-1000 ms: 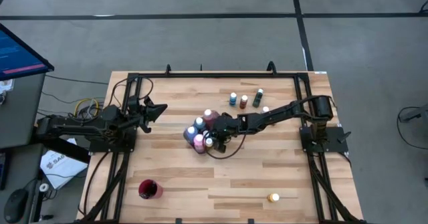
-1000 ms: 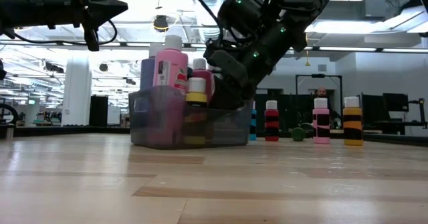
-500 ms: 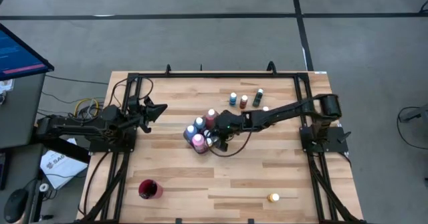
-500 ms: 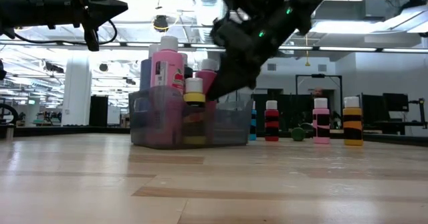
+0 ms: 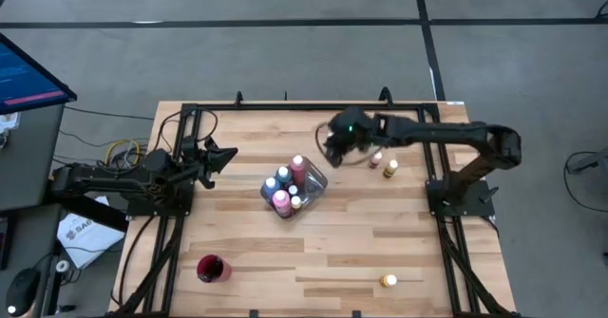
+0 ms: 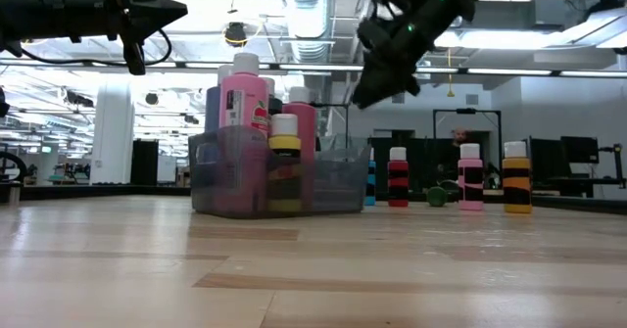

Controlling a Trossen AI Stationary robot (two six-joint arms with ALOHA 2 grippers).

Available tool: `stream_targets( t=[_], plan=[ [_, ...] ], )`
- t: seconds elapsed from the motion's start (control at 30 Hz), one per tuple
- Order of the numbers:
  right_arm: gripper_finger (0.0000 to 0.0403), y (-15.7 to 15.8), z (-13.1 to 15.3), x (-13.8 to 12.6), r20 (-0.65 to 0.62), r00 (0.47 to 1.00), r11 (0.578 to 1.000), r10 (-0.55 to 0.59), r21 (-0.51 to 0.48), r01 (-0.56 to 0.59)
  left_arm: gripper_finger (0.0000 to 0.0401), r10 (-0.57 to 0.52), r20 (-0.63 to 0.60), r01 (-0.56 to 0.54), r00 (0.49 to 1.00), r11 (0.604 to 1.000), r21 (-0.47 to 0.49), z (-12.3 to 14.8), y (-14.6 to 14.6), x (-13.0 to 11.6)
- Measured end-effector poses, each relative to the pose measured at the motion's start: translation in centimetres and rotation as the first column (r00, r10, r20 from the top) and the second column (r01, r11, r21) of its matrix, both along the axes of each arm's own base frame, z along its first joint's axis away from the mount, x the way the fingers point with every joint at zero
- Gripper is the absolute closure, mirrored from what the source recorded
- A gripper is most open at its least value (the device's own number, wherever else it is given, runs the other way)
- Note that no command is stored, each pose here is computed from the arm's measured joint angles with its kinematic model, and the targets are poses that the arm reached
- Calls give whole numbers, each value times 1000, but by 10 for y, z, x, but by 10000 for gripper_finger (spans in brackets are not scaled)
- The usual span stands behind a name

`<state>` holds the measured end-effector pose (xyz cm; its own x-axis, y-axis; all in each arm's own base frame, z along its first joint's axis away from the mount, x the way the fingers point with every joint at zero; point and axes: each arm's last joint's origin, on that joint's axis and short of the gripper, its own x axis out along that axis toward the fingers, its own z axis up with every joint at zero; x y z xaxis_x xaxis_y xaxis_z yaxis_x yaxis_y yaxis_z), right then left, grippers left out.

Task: Pick & Place Paint Supplies
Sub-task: Put the small light blue paint bottle into the black bin

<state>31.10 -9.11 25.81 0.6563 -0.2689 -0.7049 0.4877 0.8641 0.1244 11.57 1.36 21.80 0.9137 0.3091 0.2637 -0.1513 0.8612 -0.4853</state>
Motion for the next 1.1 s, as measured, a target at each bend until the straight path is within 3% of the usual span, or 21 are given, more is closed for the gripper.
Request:
stream_targets(
  t=[0.2,0.37,0.8,1.1],
  plan=[
    [189,-46,-23,-13,-101,987,987,-122,94,131,398,0,0,0,1000,1000,0,0,0,0],
    [155,-64,-34,-5,-139,980,982,-140,109,156,398,0,0,0,1000,1000,0,0,0,0],
    [160,-70,-67,22,-273,958,982,-90,138,131,398,0,0,0,1000,1000,0,0,0,0],
    [254,-69,-67,24,-263,961,985,-81,123,117,398,0,0,0,1000,1000,0,0,0,0]
  ],
)
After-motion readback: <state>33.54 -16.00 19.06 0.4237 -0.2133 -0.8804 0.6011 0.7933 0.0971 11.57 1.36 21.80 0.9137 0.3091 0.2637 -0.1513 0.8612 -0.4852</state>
